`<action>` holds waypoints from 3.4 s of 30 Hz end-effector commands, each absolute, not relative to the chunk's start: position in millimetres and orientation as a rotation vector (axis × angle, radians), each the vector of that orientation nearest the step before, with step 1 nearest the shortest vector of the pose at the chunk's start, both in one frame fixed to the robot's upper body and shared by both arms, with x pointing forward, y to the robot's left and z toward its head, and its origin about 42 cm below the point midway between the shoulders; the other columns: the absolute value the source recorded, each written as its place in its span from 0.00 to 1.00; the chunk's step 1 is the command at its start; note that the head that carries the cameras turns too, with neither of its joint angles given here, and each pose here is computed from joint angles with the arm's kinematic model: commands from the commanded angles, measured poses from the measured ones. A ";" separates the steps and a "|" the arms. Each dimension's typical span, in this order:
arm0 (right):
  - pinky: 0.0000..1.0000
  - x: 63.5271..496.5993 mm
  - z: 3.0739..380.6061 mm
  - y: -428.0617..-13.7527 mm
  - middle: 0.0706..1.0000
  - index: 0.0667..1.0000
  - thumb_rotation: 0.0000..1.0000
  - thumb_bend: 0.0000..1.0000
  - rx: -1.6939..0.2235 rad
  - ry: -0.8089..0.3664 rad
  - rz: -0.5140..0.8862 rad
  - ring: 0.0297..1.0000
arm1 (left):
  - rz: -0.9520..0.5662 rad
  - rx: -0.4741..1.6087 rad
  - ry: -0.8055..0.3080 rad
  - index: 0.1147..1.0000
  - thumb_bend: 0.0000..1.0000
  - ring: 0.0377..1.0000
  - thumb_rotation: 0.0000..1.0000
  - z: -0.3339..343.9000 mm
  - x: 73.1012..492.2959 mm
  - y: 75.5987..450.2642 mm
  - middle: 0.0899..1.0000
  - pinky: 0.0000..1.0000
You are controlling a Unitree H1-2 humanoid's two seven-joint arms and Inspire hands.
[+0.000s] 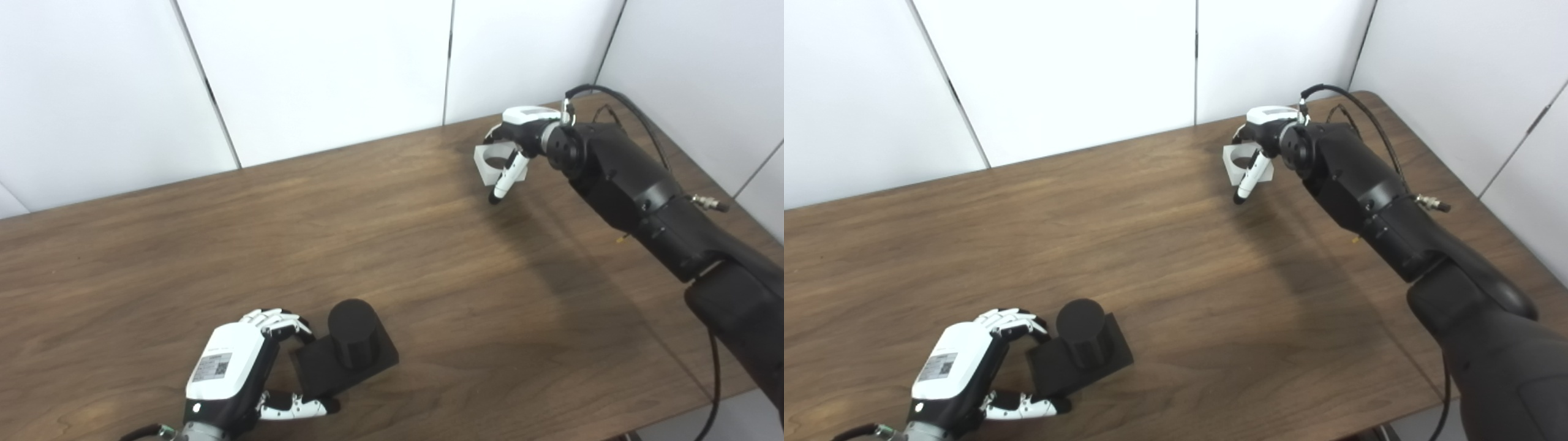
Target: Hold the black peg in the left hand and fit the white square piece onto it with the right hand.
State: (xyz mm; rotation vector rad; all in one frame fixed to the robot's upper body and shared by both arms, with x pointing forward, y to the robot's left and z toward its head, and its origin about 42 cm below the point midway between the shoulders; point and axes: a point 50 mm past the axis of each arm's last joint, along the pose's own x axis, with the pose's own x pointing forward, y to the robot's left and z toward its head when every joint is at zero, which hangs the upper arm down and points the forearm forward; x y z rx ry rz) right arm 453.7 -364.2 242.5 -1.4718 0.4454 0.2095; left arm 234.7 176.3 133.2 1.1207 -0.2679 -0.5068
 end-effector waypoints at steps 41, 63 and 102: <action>0.75 457.4 268.1 -384.9 0.71 0.45 0.13 0.52 -1.544 0.247 0.124 0.76 | -0.535 1.160 -0.260 0.42 0.51 0.81 0.04 133.9 232.4 175.6 0.72 0.88; 0.76 447.1 274.3 -370.5 0.73 0.45 0.13 0.52 -1.648 0.161 0.180 0.83 | -0.537 1.158 -0.257 0.42 0.51 0.81 0.04 127.3 239.3 165.9 0.72 0.88; 0.92 308.8 406.8 -198.0 0.75 0.45 0.13 0.52 -1.603 -0.379 0.780 0.87 | -0.562 1.186 -0.248 0.42 0.51 0.83 0.05 118.8 248.8 122.8 0.74 0.89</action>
